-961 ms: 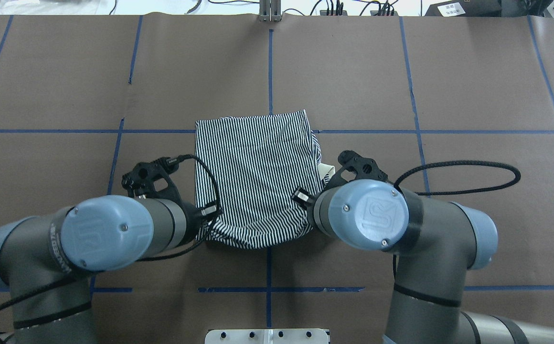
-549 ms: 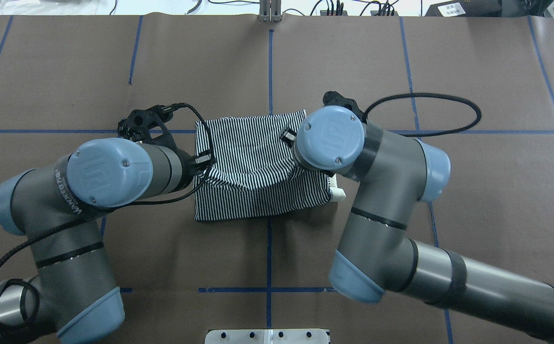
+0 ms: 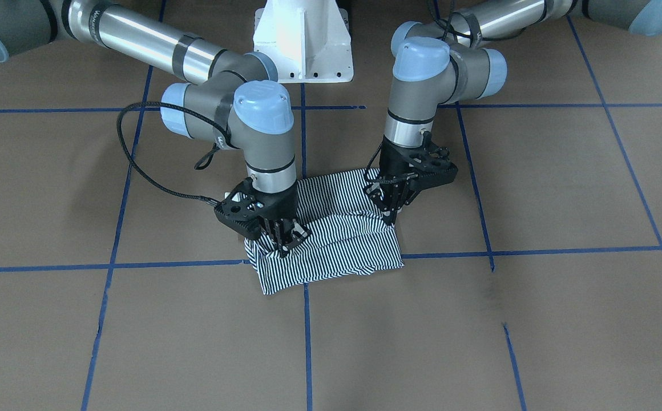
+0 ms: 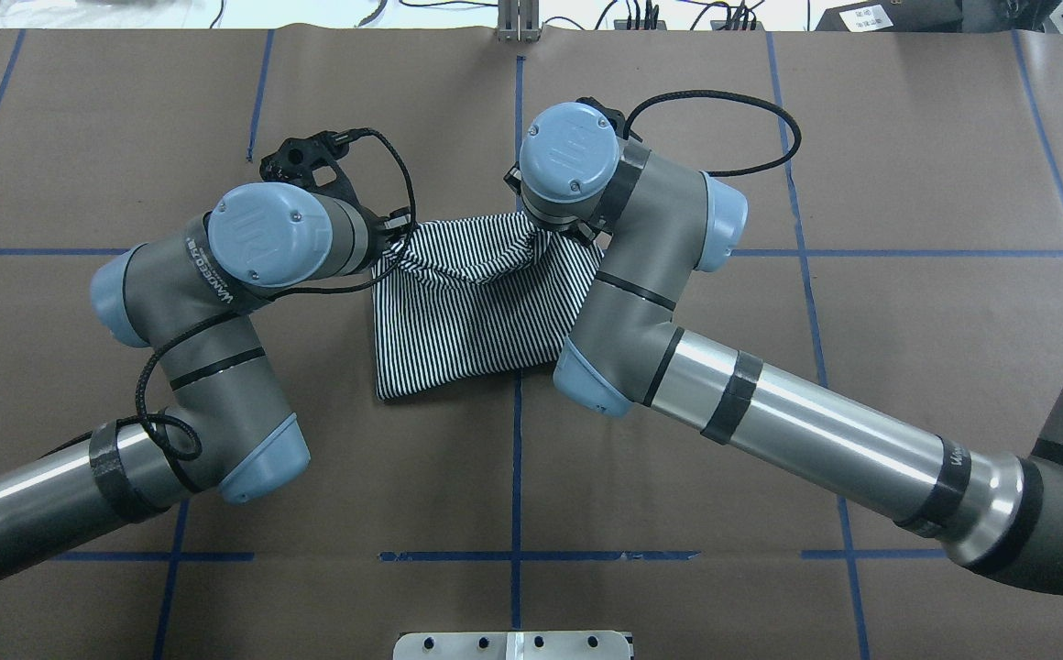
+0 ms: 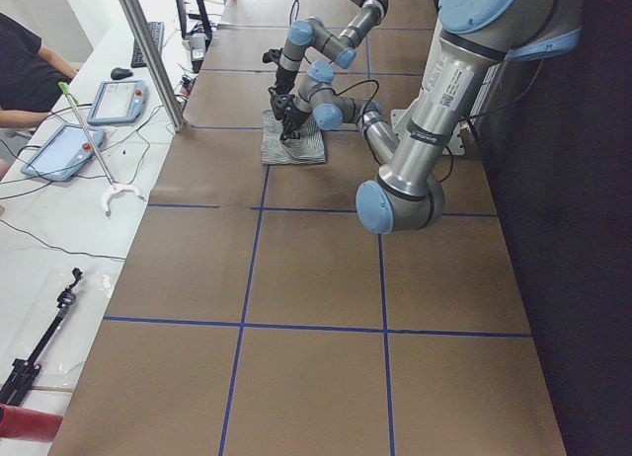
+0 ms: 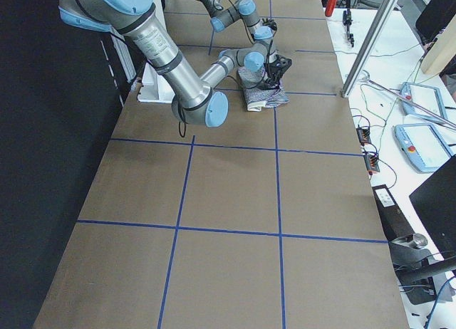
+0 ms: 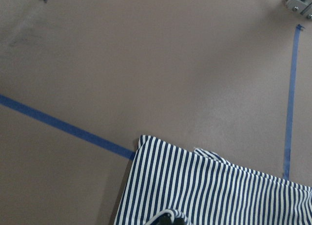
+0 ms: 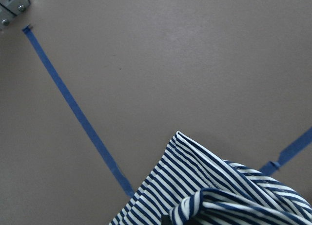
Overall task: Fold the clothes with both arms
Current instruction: 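Lift the near edge with both grippers and fold it away from the robot, then lay the folded edge down and open both grippers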
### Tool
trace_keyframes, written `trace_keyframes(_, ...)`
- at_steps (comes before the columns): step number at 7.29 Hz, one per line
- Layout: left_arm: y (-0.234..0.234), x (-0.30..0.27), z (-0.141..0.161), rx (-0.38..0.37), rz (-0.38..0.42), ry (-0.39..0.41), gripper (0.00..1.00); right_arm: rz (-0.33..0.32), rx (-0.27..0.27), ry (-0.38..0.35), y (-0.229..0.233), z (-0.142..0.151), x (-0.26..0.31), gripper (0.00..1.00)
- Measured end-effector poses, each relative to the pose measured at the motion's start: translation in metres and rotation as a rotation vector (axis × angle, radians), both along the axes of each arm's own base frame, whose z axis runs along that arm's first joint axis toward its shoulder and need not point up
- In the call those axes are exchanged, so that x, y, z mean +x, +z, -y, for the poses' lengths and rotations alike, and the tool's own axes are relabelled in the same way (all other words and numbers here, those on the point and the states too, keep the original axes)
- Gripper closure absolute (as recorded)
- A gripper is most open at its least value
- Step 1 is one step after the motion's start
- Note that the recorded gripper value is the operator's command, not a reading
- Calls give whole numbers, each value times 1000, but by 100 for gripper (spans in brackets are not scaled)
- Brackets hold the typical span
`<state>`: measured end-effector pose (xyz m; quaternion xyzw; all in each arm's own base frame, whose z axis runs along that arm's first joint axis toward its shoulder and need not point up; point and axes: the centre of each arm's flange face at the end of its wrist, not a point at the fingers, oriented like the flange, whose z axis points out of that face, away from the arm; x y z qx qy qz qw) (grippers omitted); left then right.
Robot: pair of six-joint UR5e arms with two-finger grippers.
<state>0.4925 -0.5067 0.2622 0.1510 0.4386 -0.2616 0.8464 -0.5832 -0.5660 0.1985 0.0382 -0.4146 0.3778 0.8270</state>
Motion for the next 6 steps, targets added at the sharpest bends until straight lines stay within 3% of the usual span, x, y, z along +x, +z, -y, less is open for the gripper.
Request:
trace_keyframes(1,16,7,20,15,-5,-12,65,-2,9,1,5,14,-3,1)
trace_keyframes(2,35,11,39,39,-9,-20,59,-13,27,-9,8,24,0,0)
trace_keyframes(4,52,4,53,95,5,-5,59,-18,66,-20,-5,52,24,0)
trace_keyframes(5,46,-10,46,118,-10,-2,93,-8,67,-28,-10,67,42,0)
trace_keyframes(6,35,-20,36,134,-33,-1,100,-2,67,-40,-11,75,53,0)
